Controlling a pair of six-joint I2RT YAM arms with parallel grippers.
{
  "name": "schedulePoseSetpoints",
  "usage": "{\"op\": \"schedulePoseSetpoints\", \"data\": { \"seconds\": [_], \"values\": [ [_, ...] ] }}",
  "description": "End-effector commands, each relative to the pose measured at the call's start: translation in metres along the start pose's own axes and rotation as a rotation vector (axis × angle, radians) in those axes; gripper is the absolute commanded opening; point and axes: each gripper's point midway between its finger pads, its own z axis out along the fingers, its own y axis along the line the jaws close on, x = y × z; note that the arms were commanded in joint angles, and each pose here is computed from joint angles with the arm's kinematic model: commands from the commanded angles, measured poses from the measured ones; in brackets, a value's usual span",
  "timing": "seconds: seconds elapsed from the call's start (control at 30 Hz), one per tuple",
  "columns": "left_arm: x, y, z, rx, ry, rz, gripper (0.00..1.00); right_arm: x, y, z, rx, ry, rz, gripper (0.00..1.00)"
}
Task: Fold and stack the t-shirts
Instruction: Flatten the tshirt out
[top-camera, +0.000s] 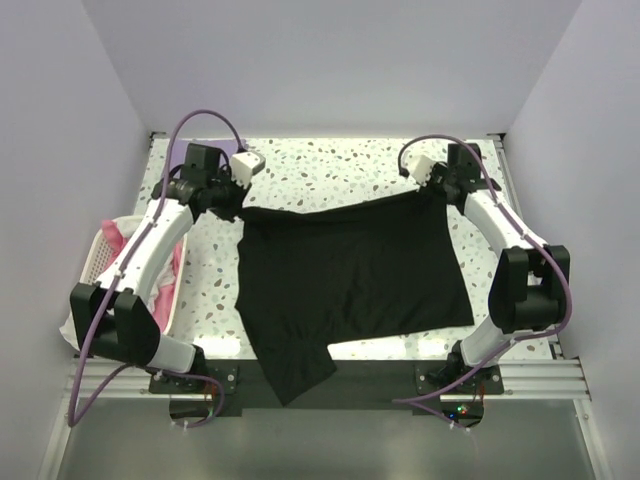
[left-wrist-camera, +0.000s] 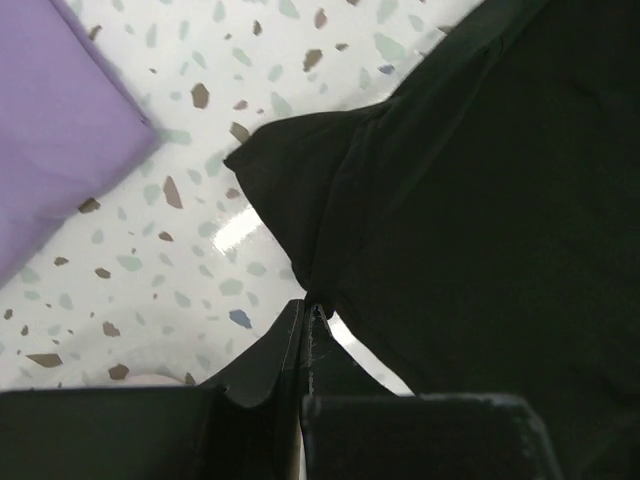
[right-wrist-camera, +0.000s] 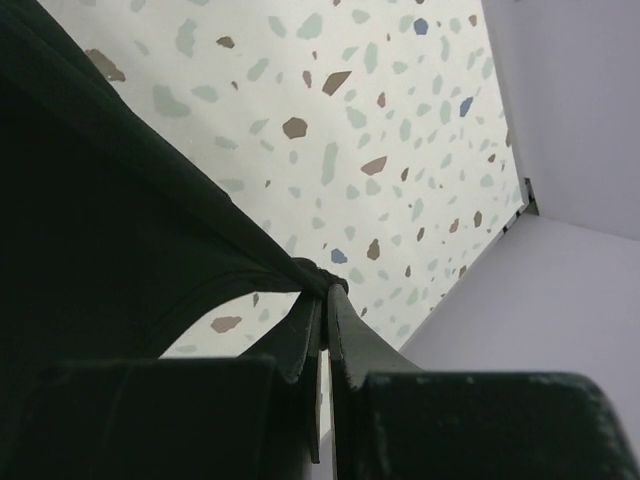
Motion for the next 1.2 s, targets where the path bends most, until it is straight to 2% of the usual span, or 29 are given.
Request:
{"op": "schedulePoseSetpoints", "data": {
  "seconds": [0.0,0.27,0.4,0.53,0.67,0.7,0.77,0.8,0.83,0.87,0.9,0.93,0.97,1.1,1.13,1.17],
  "values": [
    [0.016,-0.029,-0.021,0.081,0.040,0.023,0.00,-0.002,-0.005,-0.012,0.018,-0.030,-0.037,0.00],
    [0.065,-0.083,-0.024,0.187,0.177,0.111,0.00,0.025,0.009,-0.008,-0.015,0.005,-0.063,0.00],
    [0.088,-0.093,-0.022,0.211,0.246,0.123,0.00,0.036,0.023,-0.004,-0.047,0.023,-0.080,0.00],
    [0.081,-0.084,-0.019,0.156,0.223,0.118,0.00,0.037,0.028,-0.004,-0.064,0.027,-0.062,0.00],
    [0.018,-0.038,-0.023,0.019,0.053,0.076,0.00,0.021,-0.006,-0.014,0.019,0.008,0.009,0.00],
    [-0.021,-0.002,-0.040,-0.060,-0.046,0.030,0.00,0.005,-0.031,-0.024,0.070,-0.017,0.058,0.00],
    [-0.053,0.038,-0.037,-0.107,-0.097,-0.062,0.00,-0.010,-0.057,-0.033,0.116,-0.042,0.120,0.00],
    [-0.099,0.073,-0.066,-0.169,-0.222,-0.093,0.00,-0.031,-0.084,-0.051,0.163,-0.091,0.168,0.00],
    [-0.112,0.090,-0.055,-0.167,-0.230,-0.125,0.00,-0.040,-0.096,-0.060,0.188,-0.113,0.192,0.00],
    [-0.130,0.099,-0.060,-0.169,-0.278,-0.148,0.00,-0.056,-0.122,-0.080,0.248,-0.157,0.212,0.00],
    [-0.169,0.108,-0.088,-0.188,-0.388,-0.123,0.00,-0.063,-0.130,-0.090,0.266,-0.180,0.256,0.00],
    [-0.181,0.113,-0.083,-0.179,-0.405,-0.120,0.00,-0.070,-0.139,-0.100,0.290,-0.203,0.278,0.00],
    [-0.205,0.114,-0.102,-0.186,-0.484,-0.105,0.00,-0.083,-0.158,-0.122,0.347,-0.244,0.294,0.00],
    [-0.223,0.112,-0.138,-0.230,-0.605,-0.096,0.00,-0.100,-0.175,-0.182,0.432,-0.320,0.338,0.00],
    [-0.225,0.100,-0.178,-0.262,-0.682,-0.069,0.00,-0.102,-0.175,-0.196,0.447,-0.333,0.333,0.00],
    [-0.215,0.098,-0.172,-0.272,-0.698,-0.060,0.00,-0.103,-0.170,-0.204,0.443,-0.347,0.328,0.00]
  ]
}}
